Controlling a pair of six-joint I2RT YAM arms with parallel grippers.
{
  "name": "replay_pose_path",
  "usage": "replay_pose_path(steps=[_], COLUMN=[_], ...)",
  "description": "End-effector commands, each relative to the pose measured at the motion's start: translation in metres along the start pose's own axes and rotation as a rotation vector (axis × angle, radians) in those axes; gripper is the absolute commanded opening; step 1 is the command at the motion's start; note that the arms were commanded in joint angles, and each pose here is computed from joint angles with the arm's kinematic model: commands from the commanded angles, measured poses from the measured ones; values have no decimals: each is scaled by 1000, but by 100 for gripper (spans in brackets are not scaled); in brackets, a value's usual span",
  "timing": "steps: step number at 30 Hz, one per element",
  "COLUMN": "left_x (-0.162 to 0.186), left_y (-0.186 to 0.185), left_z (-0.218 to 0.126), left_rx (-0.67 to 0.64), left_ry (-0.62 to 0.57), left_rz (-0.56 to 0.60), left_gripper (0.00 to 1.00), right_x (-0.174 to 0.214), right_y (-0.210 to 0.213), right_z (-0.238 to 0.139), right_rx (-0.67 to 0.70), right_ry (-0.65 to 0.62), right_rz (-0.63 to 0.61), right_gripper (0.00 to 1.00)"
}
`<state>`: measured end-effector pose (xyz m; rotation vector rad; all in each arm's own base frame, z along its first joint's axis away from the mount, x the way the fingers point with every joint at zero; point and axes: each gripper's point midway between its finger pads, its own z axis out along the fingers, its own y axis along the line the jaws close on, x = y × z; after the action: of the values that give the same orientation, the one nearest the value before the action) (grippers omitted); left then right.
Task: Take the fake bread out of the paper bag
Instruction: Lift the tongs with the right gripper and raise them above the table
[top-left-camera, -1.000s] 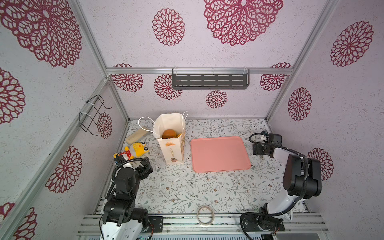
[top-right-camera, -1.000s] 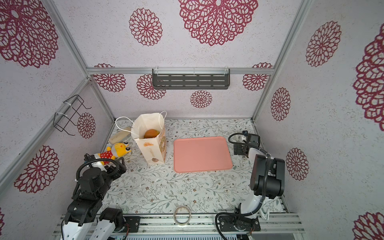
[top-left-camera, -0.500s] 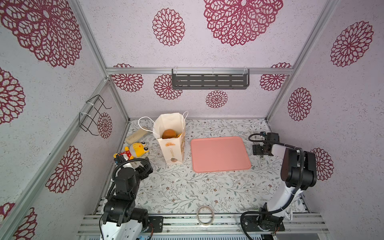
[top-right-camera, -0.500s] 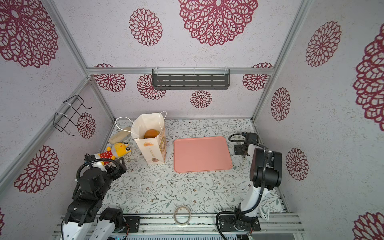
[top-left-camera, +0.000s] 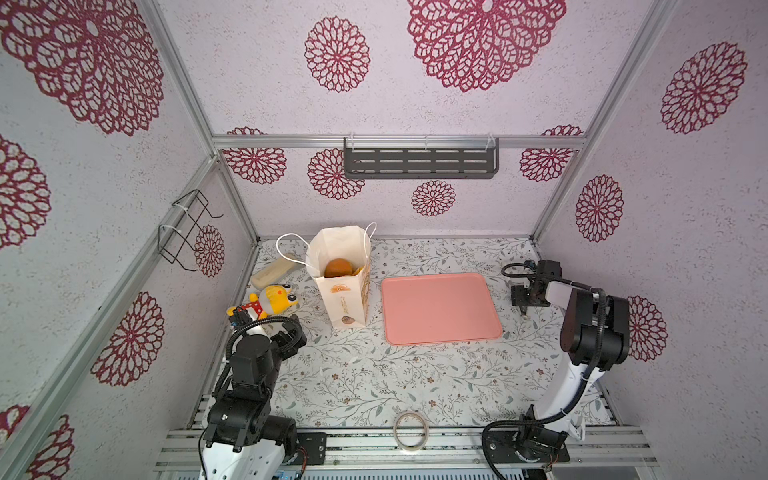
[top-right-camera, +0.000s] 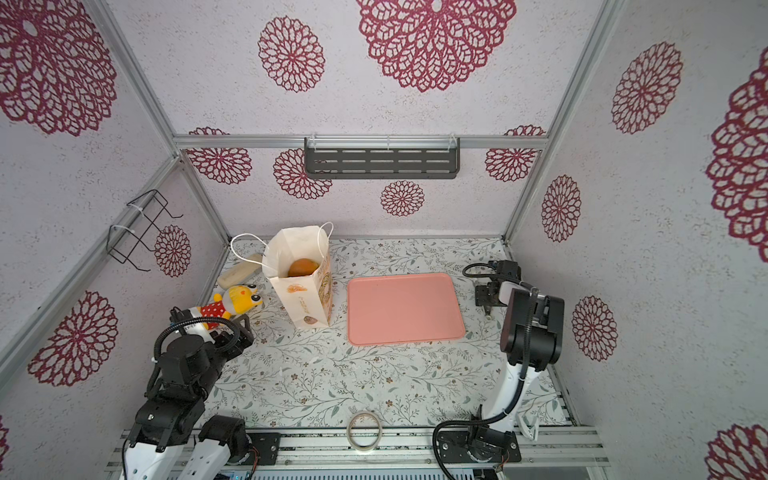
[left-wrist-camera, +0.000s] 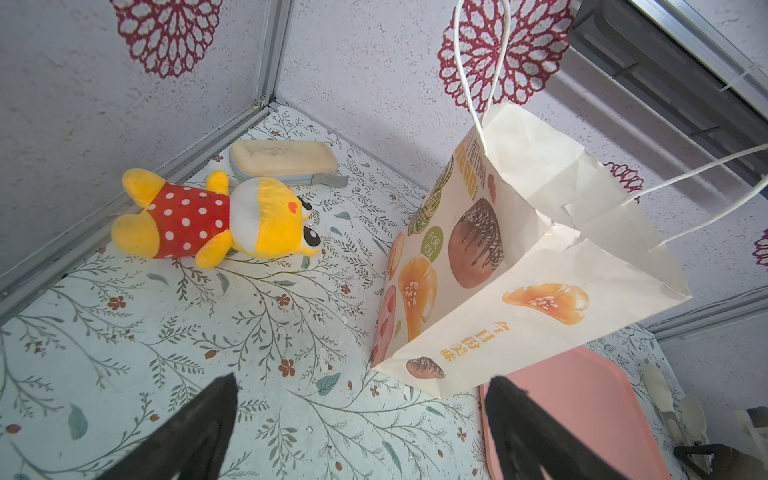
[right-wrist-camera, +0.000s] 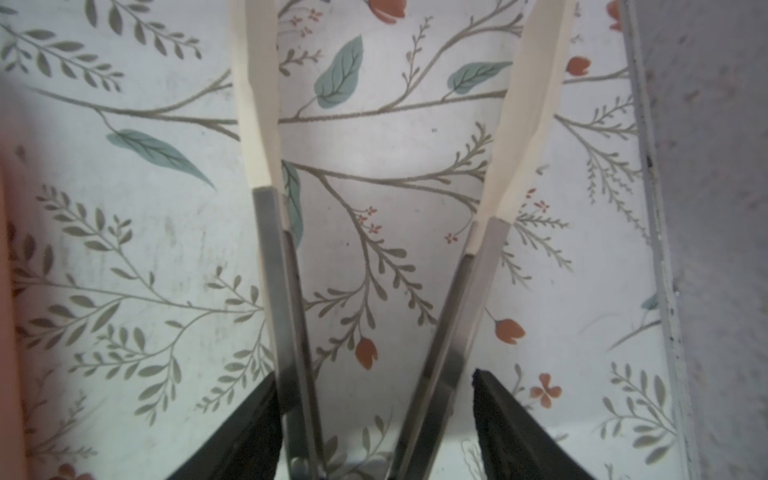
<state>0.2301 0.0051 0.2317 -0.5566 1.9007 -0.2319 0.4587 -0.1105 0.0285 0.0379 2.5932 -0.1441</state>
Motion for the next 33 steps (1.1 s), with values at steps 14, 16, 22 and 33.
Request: replay_pose_path(steps=[14, 16, 22, 33], left_x=[4, 4, 1, -3], left_y=[1, 0, 0, -3], left_z=[0, -1, -5, -11], left_rx=[-4, -1, 9, 33], left_ry=[9, 6, -12, -37], left_rz=[12, 12, 4, -5], left_gripper=[97, 97, 97, 97], right_x=[-2, -9, -39, -43], right_y=[1, -2, -9, 12], right_z=[-3, -11, -55, -129], right_rx=[-30, -14, 2, -126], right_ry=[18, 2, -64, -15], right_rz=[31, 58, 191, 388], right_gripper=[38, 36, 31, 34])
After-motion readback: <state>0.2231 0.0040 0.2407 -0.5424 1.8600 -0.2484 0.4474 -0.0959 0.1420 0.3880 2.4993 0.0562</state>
